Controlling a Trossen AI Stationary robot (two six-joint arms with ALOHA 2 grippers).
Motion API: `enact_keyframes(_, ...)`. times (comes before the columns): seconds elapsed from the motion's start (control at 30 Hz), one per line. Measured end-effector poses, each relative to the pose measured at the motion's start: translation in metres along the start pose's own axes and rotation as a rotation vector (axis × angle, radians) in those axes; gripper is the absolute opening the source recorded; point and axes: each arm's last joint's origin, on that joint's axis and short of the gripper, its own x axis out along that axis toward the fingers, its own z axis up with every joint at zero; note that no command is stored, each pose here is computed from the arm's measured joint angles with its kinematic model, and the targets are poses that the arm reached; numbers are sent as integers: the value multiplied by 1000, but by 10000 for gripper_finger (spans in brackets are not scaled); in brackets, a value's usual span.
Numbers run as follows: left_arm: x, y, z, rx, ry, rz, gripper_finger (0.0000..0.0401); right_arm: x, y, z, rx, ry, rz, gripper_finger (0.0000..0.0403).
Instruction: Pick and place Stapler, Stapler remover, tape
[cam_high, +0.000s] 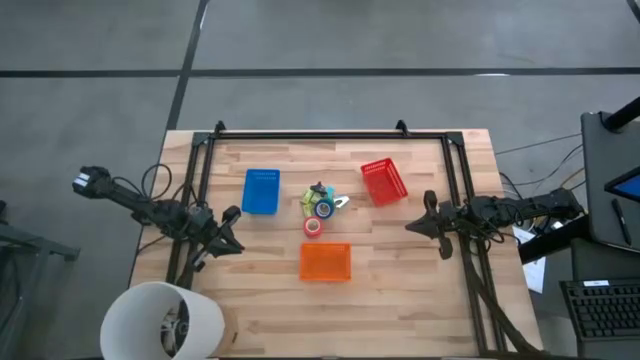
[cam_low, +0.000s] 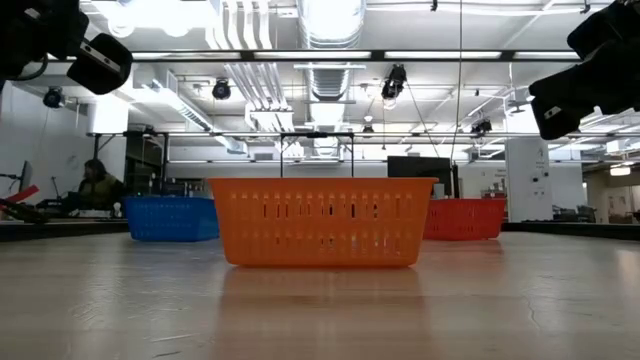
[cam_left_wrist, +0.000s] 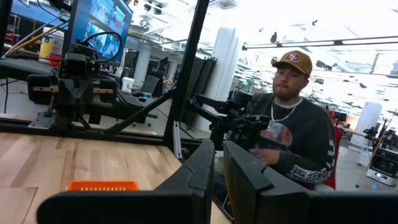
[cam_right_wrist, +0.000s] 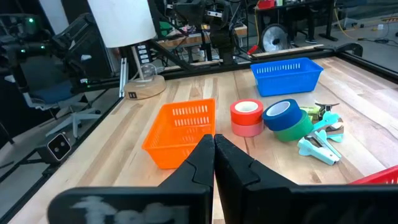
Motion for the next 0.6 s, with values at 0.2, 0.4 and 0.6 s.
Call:
enact_keyframes(0.2, 0, 0, 0, 0, 0, 0, 39, 0, 0, 0, 0, 0, 0, 9)
enact_keyframes(0.4, 0, 0, 0, 0, -1, 0, 39, 0, 0, 0, 0, 0, 0, 9)
enact_keyframes(0.6, 0, 0, 0, 0, 0, 0, 39, 0, 1, 5, -17, -53, 9, 9)
